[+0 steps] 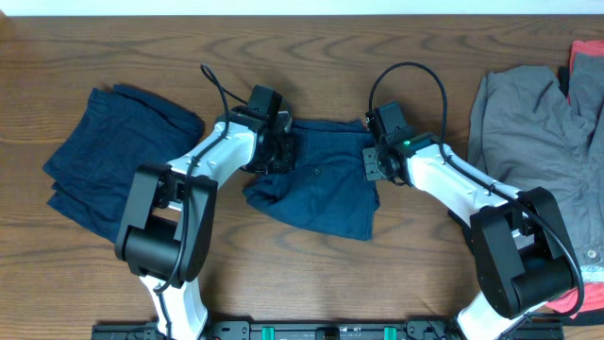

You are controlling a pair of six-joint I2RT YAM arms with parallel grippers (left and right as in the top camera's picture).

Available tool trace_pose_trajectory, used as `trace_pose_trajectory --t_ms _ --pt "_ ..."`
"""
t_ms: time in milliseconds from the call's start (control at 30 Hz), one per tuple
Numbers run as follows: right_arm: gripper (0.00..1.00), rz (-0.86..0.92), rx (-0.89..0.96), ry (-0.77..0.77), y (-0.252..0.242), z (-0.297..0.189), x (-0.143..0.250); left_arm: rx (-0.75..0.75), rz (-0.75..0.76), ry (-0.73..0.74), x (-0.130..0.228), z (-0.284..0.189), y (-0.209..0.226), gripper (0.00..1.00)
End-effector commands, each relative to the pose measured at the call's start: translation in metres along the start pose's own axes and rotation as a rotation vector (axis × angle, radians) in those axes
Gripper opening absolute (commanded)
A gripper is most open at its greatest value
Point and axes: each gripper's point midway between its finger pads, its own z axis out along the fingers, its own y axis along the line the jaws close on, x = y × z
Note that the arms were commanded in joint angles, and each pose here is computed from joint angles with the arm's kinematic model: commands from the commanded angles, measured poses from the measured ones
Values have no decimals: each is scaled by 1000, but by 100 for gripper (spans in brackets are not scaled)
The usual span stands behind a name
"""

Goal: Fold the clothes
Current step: 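Carry the folded pants left with the left gripper onto the stack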

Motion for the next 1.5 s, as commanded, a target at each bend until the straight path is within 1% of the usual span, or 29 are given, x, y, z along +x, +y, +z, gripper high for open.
trace_pose_trajectory --t_ms 0,133,233,400,467,533,667,800,967,1000,1033,1067,1100,1200,1300,1367,1467 --pt "55 32 10 -57 -12 -20 -16 1 -26 -53 -12 -28 10 6" --pt "56 87 11 -139 -32 -56 -32 -52 -81 -244 -43 -92 38 6" --pt "56 106 18 -182 -47 -79 -37 -106 -142 -414 -59 -153 68 6" --pt "56 132 27 -210 -61 -101 -37 -269 -300 -674 -64 -248 140 6" --pt "56 132 27 -206 -61 -102 -35 -331 -377 -726 -57 -271 172 7" --pt "56 131 22 -197 -60 -102 -33 -369 -456 -730 -46 -280 203 9" --pt "56 130 21 -191 -59 -101 -32 -410 -608 -648 -16 -268 253 9" --pt "57 130 21 -189 -59 -101 -31 -432 -741 -568 13 -255 290 10" --pt "57 129 22 -175 -60 -101 -28 -430 -935 -546 39 -250 323 10" --pt "57 129 23 -174 -60 -101 -27 -428 -964 -549 43 -251 327 27" --pt "57 129 23 -172 -60 -100 -27 -425 -1003 -554 47 -252 331 66" --pt "57 129 23 -172 -60 -100 -27 -419 -1025 -556 49 -252 332 92" --pt "58 129 23 -172 -60 -100 -27 -399 -1029 -557 49 -252 331 98" --pt "61 129 23 -172 -60 -100 -27 -290 -1005 -558 38 -246 317 98" --pt "65 128 -6 -163 -55 -100 -26 -156 -939 -549 20 -238 290 98" --pt "70 144 -44 -159 -50 -100 -26 -125 -875 -530 11 -232 274 98" --pt "76 220 -84 -150 -50 -100 -26 -114 -720 -477 -3 -216 239 98"
